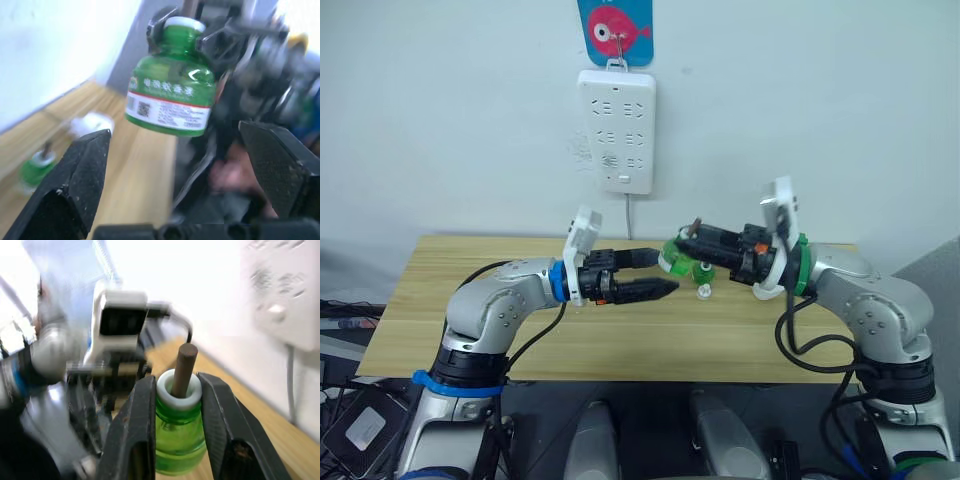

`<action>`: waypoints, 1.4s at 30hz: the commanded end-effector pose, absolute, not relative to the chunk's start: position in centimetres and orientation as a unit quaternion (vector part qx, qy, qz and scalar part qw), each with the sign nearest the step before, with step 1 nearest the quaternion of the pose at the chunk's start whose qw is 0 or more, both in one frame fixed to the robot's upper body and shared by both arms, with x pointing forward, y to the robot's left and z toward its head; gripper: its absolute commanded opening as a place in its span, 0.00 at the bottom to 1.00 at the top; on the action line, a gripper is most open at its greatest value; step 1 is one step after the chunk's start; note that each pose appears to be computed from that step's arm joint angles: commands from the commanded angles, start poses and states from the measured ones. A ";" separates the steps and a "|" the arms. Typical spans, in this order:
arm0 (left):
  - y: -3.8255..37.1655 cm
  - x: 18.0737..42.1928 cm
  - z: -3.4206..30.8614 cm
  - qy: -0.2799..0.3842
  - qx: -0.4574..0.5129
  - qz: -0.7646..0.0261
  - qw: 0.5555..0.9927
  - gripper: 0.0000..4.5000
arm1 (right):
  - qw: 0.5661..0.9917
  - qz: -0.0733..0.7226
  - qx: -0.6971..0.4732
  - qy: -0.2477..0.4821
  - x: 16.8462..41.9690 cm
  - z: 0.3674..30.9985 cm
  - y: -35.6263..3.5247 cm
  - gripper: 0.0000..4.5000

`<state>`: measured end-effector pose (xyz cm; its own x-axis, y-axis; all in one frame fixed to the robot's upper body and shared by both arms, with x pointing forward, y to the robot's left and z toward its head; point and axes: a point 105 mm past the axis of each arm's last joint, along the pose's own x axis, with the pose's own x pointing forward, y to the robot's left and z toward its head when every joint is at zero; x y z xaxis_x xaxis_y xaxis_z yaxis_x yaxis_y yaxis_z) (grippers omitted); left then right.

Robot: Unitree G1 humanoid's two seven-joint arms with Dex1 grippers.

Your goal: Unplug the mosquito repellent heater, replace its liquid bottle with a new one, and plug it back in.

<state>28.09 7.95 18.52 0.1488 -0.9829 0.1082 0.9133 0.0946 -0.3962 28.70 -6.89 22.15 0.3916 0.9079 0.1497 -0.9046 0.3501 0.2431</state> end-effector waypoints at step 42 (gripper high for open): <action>5.4 28.3 23.4 0.071 -0.498 -0.557 0.661 1.00 | 0.781 0.465 0.416 0.017 28.7 25.8 -7.7 0.19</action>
